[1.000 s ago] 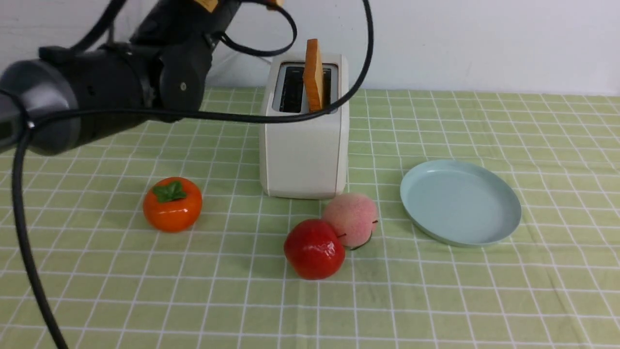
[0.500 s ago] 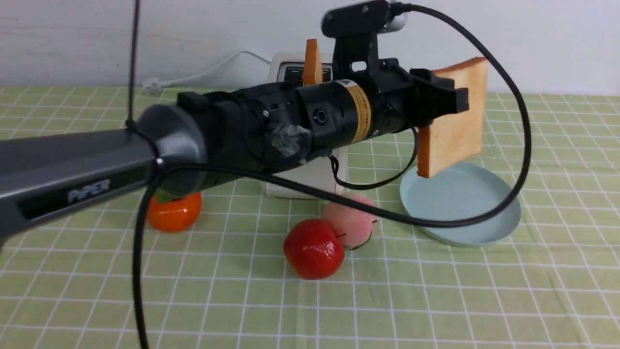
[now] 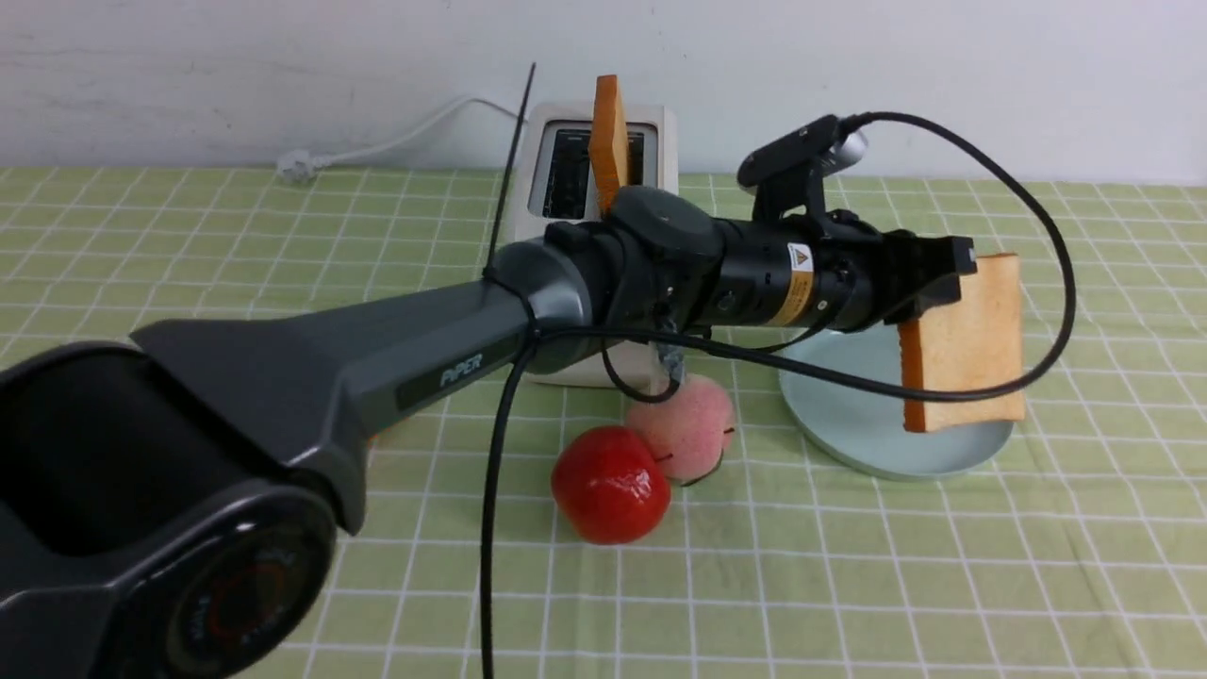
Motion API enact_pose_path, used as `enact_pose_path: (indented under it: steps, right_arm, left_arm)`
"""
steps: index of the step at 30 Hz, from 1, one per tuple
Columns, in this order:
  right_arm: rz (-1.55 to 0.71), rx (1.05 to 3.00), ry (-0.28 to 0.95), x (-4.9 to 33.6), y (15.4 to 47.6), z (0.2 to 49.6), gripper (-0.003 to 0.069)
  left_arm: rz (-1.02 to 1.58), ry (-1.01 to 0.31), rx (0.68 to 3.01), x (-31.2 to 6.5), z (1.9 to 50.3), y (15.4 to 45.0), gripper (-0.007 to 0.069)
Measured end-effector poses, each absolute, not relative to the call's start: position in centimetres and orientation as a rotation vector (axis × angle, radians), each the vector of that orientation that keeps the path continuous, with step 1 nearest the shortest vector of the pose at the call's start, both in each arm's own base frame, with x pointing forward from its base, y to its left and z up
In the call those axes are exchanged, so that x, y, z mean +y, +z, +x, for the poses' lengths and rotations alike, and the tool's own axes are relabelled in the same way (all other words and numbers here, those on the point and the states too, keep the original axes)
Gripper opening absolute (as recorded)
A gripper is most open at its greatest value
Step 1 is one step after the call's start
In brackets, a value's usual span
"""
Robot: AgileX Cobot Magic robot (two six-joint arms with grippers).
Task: Take toasted bread from bread machine on green coffee tablecloth place on plate.
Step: 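Place the slice of bread on the plate with the left gripper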
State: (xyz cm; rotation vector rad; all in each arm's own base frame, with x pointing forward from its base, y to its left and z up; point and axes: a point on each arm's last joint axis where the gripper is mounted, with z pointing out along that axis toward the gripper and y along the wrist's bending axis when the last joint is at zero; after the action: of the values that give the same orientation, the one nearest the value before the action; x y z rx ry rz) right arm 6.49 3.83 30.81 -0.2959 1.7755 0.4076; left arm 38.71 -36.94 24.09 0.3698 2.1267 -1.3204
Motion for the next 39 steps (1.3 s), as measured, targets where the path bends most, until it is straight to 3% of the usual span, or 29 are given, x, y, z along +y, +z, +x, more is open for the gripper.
enact_pose_path:
  steps: [15,19,25,26,28,31,36,39]
  right_arm:
    - [-0.302,1.782,0.412,3.9,30.8,6.5,0.0045]
    - [-0.301,1.781,0.412,3.9,30.8,6.5,0.0045]
    - [-0.304,1.782,0.404,3.8,30.7,6.5,0.0045]
    - [-0.304,1.782,0.404,3.8,30.7,6.5,0.0045]
    - [-0.304,1.782,0.404,3.8,30.7,6.5,0.0045]
    - [-0.304,1.782,0.404,3.8,30.7,6.5,0.0045]
    - [-0.304,1.782,0.404,3.8,30.7,6.5,0.0046]
    - [-0.303,1.781,0.404,3.8,30.7,6.5,0.0050]
  left_arm:
    - [0.238,-1.275,2.189,-37.5,40.4,20.1,0.0114]
    - [0.242,-1.278,2.205,-37.6,40.4,19.5,0.0216]
    - [0.244,-1.281,2.199,-37.6,40.3,19.8,0.0473]
    - [0.244,-1.281,2.199,-37.6,40.3,19.8,0.0480]
    - [0.254,-1.281,2.183,-37.5,40.3,20.5,0.0555]
    - [0.285,-1.257,2.125,-37.2,40.2,22.3,0.0587]
    - [0.335,-1.155,1.979,-36.3,40.2,26.3,0.0580]
    - [0.389,-1.100,1.876,-35.6,39.7,29.6,0.0536]
